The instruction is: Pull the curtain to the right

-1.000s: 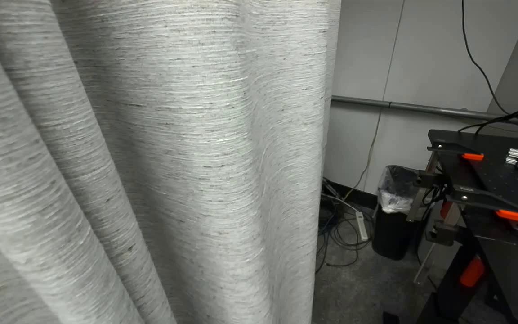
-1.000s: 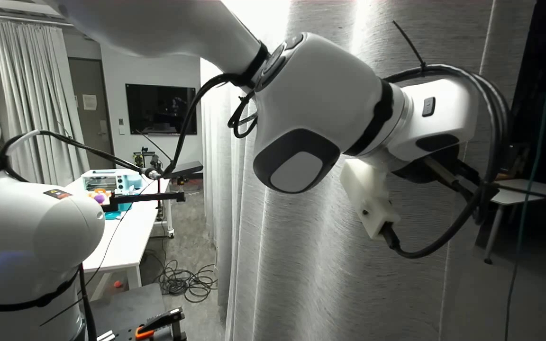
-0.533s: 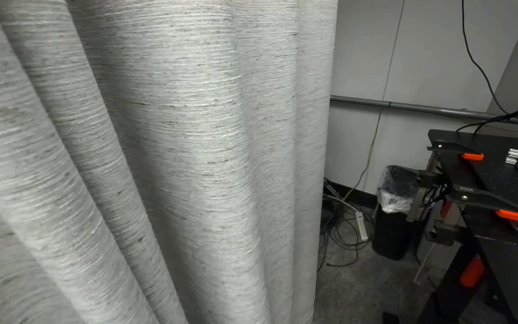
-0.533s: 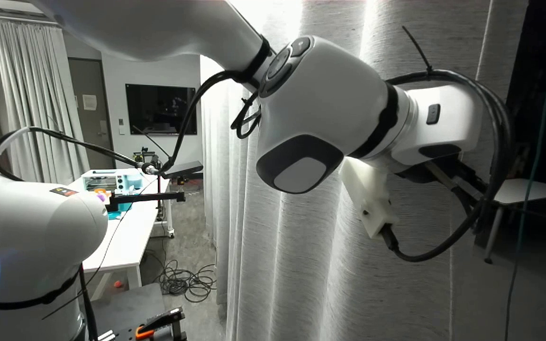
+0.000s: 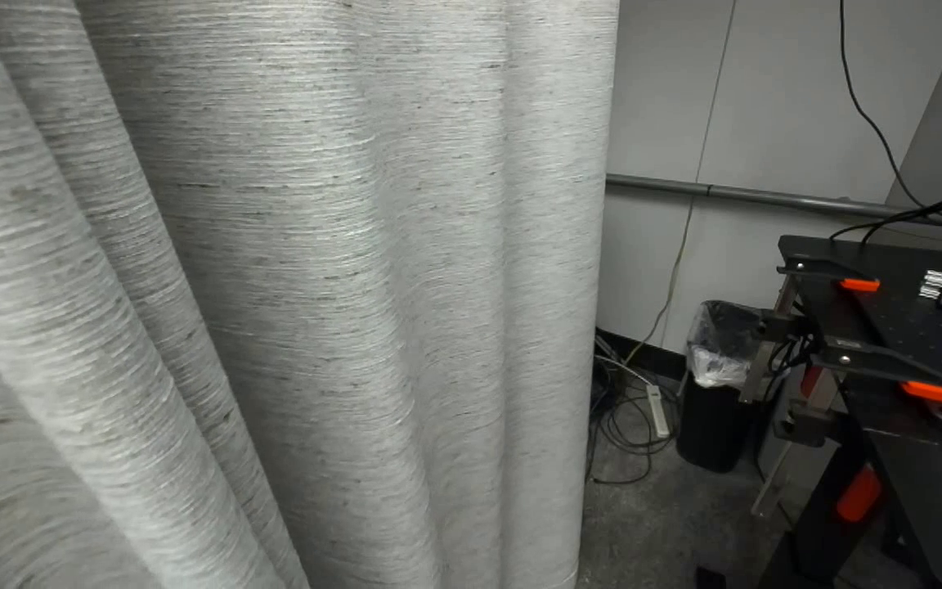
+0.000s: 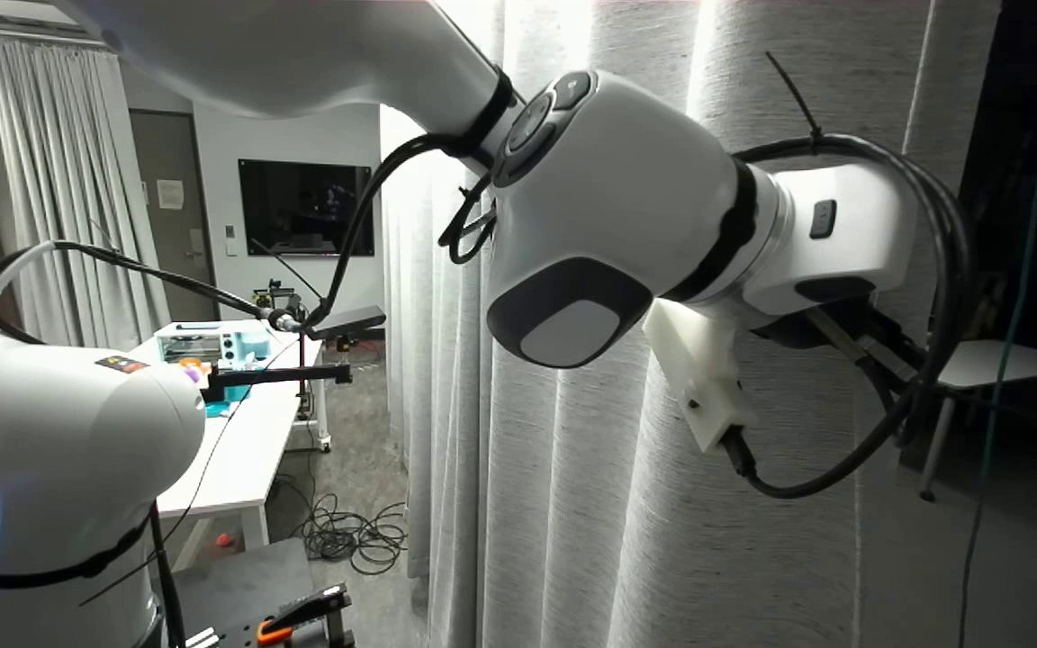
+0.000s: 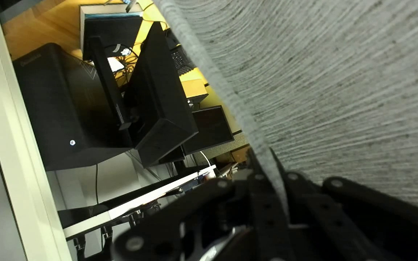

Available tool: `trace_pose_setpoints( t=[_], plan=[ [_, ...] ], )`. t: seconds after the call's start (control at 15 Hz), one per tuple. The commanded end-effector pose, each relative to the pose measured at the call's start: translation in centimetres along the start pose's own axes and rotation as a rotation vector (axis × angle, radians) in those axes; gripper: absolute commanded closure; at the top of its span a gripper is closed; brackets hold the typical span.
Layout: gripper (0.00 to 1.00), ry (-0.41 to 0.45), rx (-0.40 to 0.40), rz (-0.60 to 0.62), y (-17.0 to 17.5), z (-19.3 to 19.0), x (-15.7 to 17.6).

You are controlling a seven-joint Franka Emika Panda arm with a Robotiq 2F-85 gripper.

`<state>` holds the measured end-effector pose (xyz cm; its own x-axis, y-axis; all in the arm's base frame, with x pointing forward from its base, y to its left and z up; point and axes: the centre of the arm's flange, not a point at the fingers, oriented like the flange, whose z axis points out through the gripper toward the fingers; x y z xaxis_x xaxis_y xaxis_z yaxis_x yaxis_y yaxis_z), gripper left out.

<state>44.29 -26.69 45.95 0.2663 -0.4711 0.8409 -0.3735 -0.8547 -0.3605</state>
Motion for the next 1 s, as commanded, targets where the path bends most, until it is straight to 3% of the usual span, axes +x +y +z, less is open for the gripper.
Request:
trace_pose_setpoints(
  t=[0.0, 0.6, 0.67, 0.73, 0.93],
  plan=[
    [0.98, 0.000, 0.000, 0.000, 0.00, 0.00, 0.00],
    [0.98, 0.000, 0.000, 0.000, 0.00, 0.00, 0.00],
    [0.73, 0.000, 0.000, 0.000, 0.00, 0.00, 0.00],
    [0.72, 0.021, -0.001, -0.010, -0.21, -0.13, 0.33],
    [0.49, 0.006, 0.003, -0.025, -0.47, -0.32, -0.08]
  ],
)
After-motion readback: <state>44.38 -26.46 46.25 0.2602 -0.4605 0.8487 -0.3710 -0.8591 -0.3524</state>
